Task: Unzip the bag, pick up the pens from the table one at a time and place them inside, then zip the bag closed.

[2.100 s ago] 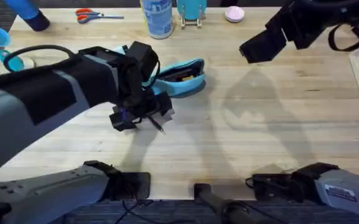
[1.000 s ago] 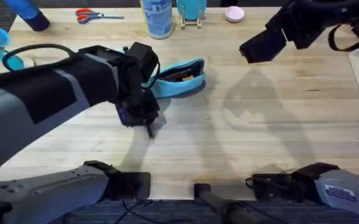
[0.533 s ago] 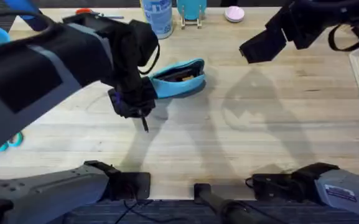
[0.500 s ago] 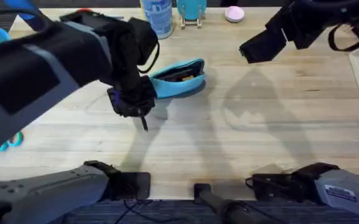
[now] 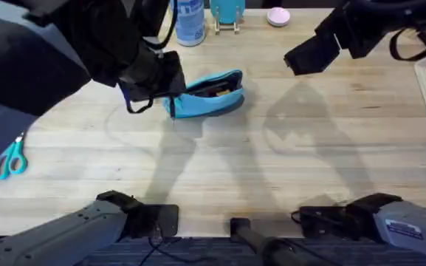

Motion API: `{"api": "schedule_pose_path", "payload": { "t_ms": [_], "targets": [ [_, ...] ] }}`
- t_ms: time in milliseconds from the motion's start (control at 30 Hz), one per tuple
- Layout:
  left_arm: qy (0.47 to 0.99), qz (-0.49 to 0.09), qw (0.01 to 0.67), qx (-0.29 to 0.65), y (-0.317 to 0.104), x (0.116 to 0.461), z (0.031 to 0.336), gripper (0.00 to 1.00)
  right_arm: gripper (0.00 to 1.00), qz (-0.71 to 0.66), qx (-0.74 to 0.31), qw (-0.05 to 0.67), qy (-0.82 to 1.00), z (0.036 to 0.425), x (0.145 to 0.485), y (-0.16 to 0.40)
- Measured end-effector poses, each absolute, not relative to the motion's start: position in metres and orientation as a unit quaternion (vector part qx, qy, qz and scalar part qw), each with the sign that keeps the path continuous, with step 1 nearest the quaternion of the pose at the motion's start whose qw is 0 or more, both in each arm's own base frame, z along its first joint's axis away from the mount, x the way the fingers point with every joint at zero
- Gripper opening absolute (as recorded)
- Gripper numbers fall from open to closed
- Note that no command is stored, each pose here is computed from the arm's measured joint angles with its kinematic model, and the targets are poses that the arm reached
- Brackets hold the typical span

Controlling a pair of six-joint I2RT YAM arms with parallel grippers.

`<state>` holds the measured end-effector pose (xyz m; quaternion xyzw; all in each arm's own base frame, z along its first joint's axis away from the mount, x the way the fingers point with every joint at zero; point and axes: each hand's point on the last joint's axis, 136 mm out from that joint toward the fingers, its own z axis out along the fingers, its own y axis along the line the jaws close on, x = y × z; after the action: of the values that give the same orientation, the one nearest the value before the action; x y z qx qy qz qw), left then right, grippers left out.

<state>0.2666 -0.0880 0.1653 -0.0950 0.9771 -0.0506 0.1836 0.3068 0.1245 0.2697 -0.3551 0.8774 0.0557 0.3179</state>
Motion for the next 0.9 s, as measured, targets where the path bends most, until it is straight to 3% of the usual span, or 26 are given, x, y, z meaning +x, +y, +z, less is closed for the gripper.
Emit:
{"api": "schedule_pose_path", "payload": {
  "t_ms": [400, 767, 900],
  "targets": [
    [0.941, -0.071, 0.297, 0.144, -0.120, 0.310, 0.193, 0.043, 0.997, 0.056, -0.355, 0.318, 0.877, 0.270, 0.307, 0.125],
    [0.867, -0.080, 0.345, 0.351, -0.150, 0.317, 0.208, 0.043, 0.998, 0.055, -0.357, 0.318, 0.877, 0.270, 0.307, 0.125],
    [0.834, -0.117, 0.340, 0.417, -0.170, 0.312, 0.203, 0.043, 0.998, 0.055, -0.357, 0.318, 0.877, 0.270, 0.307, 0.125]
  ]
}}
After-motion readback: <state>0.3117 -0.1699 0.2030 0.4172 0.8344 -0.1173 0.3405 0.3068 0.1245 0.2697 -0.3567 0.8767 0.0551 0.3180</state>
